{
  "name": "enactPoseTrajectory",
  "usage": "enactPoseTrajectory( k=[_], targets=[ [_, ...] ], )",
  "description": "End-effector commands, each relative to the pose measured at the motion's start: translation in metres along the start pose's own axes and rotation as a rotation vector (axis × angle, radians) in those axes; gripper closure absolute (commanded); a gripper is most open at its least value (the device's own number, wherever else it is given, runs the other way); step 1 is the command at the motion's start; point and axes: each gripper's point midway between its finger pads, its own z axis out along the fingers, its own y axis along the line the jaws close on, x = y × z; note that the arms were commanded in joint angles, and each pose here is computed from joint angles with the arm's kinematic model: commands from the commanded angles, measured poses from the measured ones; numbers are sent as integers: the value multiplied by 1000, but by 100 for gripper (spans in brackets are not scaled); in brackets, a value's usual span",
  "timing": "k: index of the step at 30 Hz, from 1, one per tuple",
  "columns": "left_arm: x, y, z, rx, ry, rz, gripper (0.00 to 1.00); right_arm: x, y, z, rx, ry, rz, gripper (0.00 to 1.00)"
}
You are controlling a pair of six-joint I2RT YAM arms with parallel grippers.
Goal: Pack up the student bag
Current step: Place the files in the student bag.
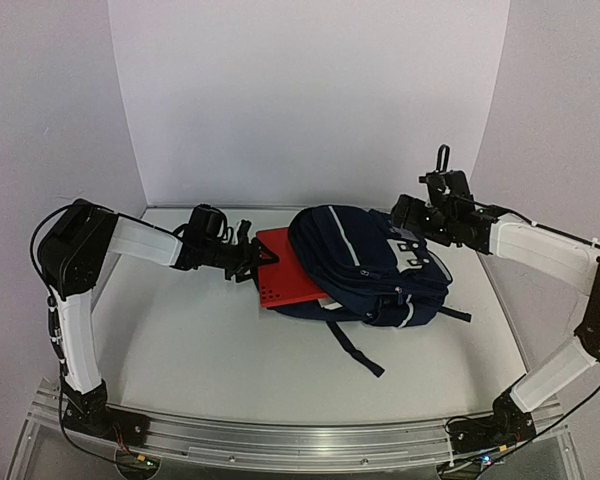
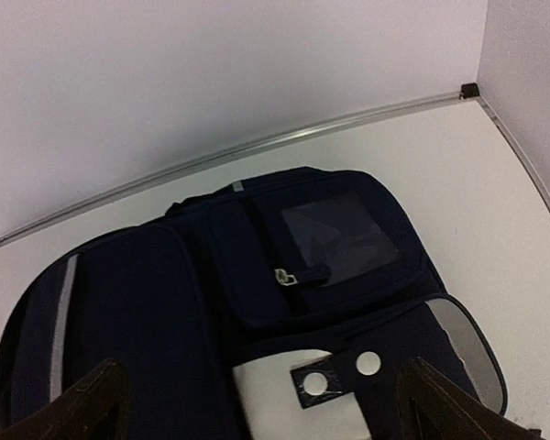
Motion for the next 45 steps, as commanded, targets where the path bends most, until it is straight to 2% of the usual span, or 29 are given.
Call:
enactPoseTrajectory(
  k=[1,6,13,15,18,21,24,30,39,45],
  targets=[
    [7,3,3,23,26,-29,37,13,-17,9,-29,81,46,2],
    [9,5,8,37,31,-43,37,27,-53,23,18,138,73,2],
    [8,-1,18,90,37,-52,42,64,-47,42,-35,262,49,2],
    [9,-5,24,108,41,-50,45,74,-50,46,-27,287,52,6],
    [11,-17,34,131,52,-38,54,69,-56,40,-2,256,50,8],
    [10,-23,38,148,46,-34,63,38,-58,20,12,156,29,2],
    [8,-24,36,149,32,-31,72,15,-51,-2,-12,100,9,2],
    [9,-22,36,139,32,-38,85,18,-8,-18,-222,157,0,3],
    [8,-21,36,133,25,-43,89,61,24,14,-389,347,-28,28],
    [7,-21,37,131,31,-43,89,76,38,23,-472,408,-14,45]
  ],
)
